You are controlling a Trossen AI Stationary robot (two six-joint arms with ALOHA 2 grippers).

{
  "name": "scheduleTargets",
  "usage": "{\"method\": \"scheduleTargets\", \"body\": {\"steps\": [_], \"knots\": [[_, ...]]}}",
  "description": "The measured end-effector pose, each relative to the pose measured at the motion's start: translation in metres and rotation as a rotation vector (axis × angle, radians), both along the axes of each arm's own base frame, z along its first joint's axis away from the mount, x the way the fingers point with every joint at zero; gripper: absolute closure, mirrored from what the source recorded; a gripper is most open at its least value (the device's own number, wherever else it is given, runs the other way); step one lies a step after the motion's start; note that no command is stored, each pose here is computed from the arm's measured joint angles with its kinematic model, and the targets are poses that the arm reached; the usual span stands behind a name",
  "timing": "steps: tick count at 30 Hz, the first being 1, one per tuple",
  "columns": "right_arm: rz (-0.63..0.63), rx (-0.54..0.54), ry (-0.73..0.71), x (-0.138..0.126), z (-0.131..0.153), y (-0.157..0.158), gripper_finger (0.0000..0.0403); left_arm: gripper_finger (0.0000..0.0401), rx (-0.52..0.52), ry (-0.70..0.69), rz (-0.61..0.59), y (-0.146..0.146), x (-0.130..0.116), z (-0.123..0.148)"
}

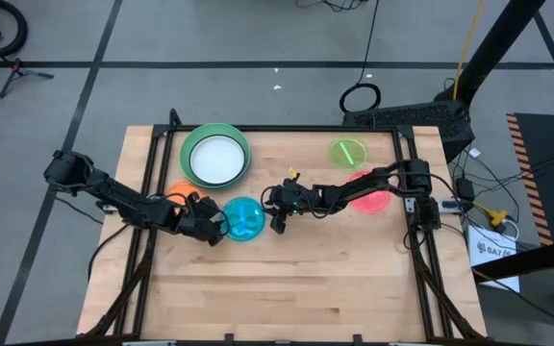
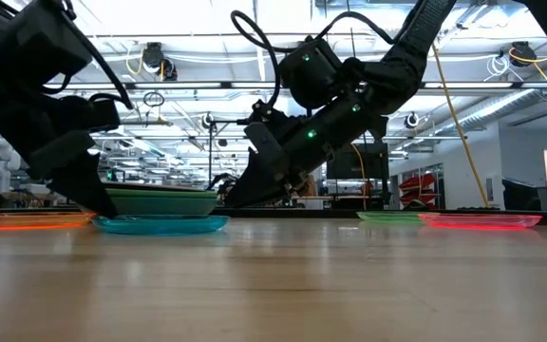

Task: Stack plastic plates
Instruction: Stack the small blue plate on top of the medium white plate

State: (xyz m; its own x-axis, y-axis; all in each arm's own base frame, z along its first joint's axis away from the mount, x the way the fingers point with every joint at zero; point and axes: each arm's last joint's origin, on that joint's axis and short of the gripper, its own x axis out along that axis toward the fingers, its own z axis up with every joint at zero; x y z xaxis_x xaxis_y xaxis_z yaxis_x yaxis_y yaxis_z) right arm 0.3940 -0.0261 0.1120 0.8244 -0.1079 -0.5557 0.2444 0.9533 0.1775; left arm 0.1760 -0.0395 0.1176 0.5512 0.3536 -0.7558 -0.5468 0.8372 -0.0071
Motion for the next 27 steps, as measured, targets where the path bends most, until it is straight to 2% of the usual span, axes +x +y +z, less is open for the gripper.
{"method": "scheduleTargets", "body": {"steps": [27], "knots": [[0.0, -0.004, -0.001, 0.0001, 0.0002, 0.0, 0.0287, 0.0162, 0.0, -0.03, 0.0, -0.0006, 0.0024, 0.0015]]}}
